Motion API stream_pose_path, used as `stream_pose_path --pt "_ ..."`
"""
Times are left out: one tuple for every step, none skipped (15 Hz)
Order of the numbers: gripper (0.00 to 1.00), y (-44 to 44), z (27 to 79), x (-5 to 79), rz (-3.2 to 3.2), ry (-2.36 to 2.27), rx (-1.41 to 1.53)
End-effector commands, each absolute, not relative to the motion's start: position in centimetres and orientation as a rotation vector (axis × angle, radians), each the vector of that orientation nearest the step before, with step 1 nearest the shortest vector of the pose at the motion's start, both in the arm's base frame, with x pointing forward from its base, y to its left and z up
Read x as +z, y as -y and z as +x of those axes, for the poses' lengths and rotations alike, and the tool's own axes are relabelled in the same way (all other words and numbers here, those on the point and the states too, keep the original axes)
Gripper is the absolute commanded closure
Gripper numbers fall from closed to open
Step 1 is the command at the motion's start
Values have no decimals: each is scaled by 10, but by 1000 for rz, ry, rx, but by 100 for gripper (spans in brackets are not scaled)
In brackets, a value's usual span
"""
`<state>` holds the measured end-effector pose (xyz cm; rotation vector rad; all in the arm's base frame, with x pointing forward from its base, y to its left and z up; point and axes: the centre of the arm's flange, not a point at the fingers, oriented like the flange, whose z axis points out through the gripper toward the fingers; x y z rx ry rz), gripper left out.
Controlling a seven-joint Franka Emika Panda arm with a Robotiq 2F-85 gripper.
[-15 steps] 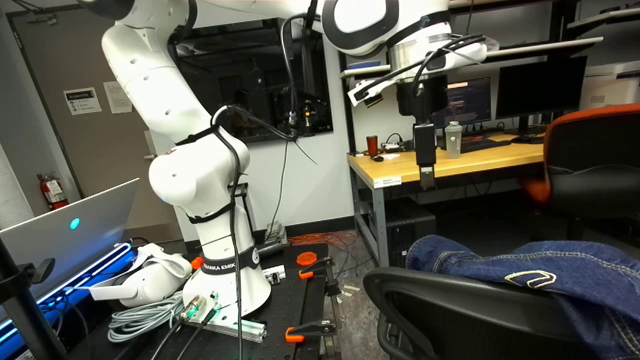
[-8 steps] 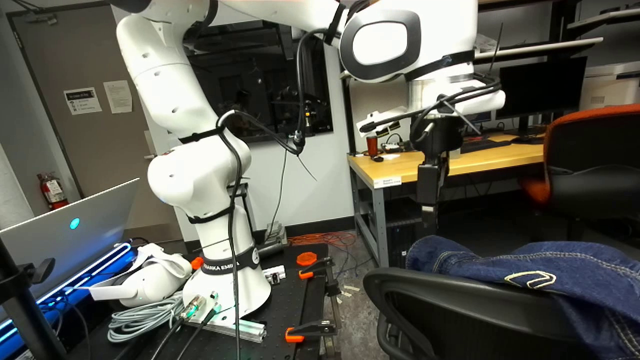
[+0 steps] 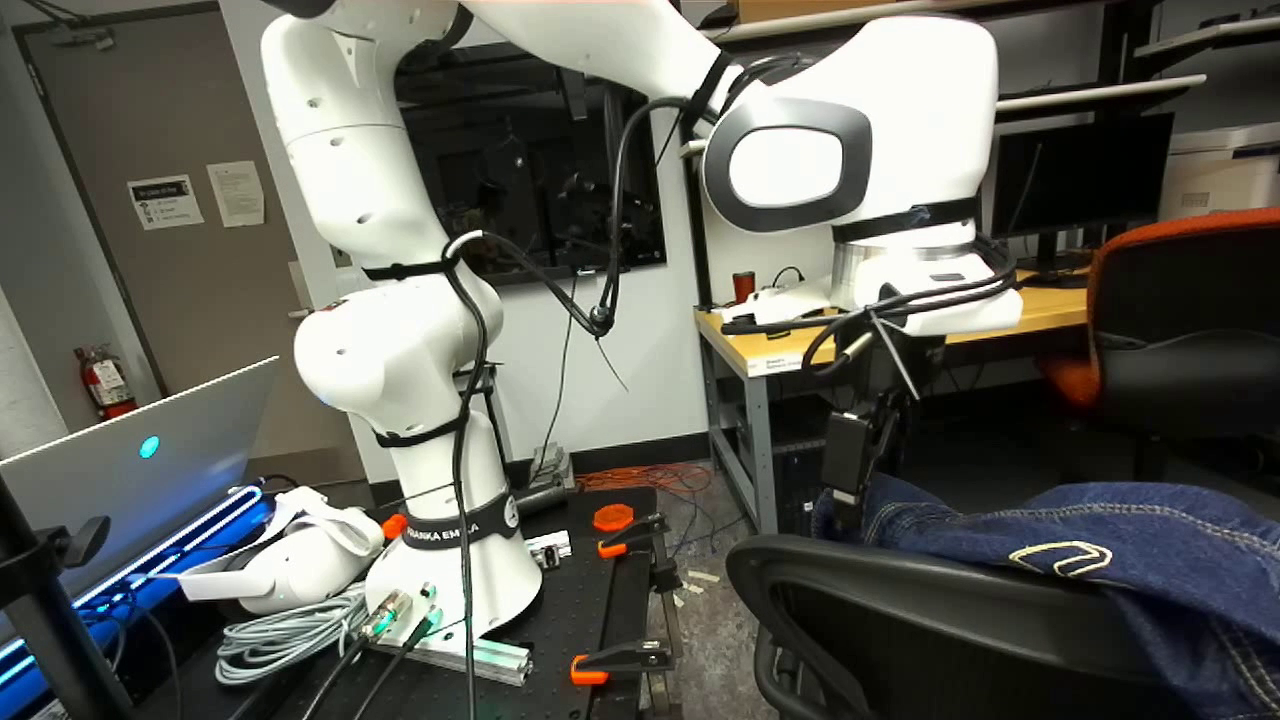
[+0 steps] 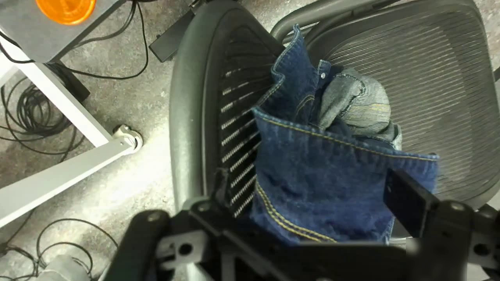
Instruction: Take the jacket off the back of the chair and put it on the seat
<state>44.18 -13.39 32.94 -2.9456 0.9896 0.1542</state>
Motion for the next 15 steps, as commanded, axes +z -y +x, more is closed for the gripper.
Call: stream_pose_path --pt "0 150 447 311 -2929 -1087 173" --pt "0 151 448 307 -2929 -1086 167" --pt "0 151 450 306 -2930 -1086 163" --pt "0 150 452 305 -2932 -1078 160" --pt "0 147 454 306 -2938 -1073 150" --pt "0 145 457 306 -2944 -1056 135" --pt "0 143 460 306 -2949 -1045 124" --pt "0 141 463 306 -2951 -1036 115" --pt "0 138 465 307 -2957 -1026 105" --pt "0 135 468 308 -2966 -1015 90" --pt "0 133 471 308 -2971 -1006 75" --pt "0 131 474 308 -2973 -1001 67" --pt "4 130 476 307 -2975 -995 60" --pt "26 129 478 305 -2978 -990 60" --pt "28 128 479 305 -2982 -983 55"
